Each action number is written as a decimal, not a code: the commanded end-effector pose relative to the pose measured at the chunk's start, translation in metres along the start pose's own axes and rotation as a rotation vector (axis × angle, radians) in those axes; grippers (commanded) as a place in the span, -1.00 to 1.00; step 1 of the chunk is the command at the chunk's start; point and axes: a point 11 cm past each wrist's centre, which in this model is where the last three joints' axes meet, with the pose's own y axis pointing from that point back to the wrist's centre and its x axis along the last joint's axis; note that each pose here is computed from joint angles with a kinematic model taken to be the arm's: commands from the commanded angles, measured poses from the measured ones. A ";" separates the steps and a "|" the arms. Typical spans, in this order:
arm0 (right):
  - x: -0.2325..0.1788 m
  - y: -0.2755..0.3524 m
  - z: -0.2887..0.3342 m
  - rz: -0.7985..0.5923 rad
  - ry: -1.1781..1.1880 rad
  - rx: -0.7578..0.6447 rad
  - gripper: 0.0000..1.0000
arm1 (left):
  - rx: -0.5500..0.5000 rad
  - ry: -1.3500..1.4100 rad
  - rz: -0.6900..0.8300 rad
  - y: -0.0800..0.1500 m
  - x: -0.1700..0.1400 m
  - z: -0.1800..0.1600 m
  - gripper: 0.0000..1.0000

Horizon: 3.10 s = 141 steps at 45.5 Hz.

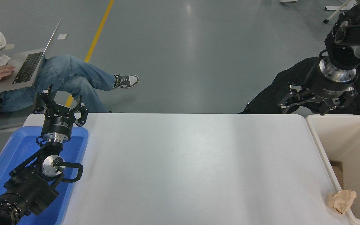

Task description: Pick up paper ball place in dustbin

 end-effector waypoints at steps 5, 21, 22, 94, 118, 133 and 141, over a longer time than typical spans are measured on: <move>-0.002 -0.004 0.001 -0.010 -0.003 0.000 1.00 | 0.002 -0.001 0.000 0.000 0.000 0.000 0.98; -0.001 -0.001 0.000 -0.004 0.000 0.000 1.00 | -0.001 0.001 0.001 0.000 0.000 0.000 0.98; -0.001 -0.001 0.001 -0.004 -0.002 0.001 1.00 | -0.001 0.001 0.001 0.000 0.000 0.000 0.98; -0.075 -0.127 0.193 -0.012 -0.465 -0.123 1.00 | 0.000 0.000 0.002 0.000 0.001 0.000 0.98; -0.152 -0.227 0.202 -0.115 -0.472 -0.139 1.00 | 0.000 0.001 0.001 0.000 0.000 0.000 0.98; -0.139 -0.229 0.192 -0.082 -0.489 -0.107 1.00 | -0.001 0.001 0.001 0.000 0.000 0.000 0.98; -0.143 -0.247 0.187 -0.079 -0.503 -0.099 1.00 | 0.000 0.001 0.001 0.000 0.000 0.000 0.98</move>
